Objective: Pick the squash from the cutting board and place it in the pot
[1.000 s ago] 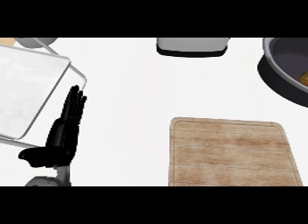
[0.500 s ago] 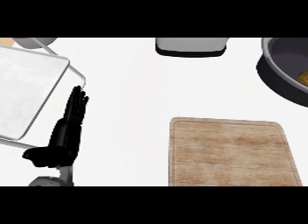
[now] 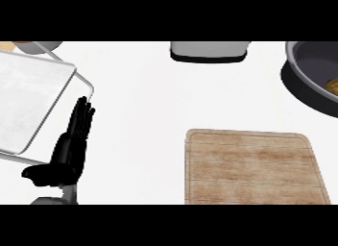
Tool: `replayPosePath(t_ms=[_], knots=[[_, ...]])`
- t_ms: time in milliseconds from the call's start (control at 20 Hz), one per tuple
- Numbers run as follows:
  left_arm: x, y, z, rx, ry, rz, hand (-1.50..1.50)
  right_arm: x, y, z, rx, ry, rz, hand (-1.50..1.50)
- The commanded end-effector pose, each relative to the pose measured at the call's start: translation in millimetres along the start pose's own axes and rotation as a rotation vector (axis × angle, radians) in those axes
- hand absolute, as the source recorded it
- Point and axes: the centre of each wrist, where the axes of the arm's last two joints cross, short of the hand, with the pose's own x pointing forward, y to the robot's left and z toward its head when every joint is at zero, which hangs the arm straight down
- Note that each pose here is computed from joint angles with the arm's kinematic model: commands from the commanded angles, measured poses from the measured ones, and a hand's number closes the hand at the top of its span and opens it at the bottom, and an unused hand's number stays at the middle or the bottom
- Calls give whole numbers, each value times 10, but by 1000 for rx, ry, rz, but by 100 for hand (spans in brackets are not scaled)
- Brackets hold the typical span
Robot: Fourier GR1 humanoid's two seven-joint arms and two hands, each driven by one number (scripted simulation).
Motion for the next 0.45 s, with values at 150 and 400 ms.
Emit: replayPosePath(t_ms=[150, 400], knots=[[-62, 80, 30, 15, 22, 2, 0, -252, -445, -33, -113, -2, -56, -150], [85, 51, -18, 0, -3, 2, 0, -224, -487, -71, -190, 12, -55, -150]])
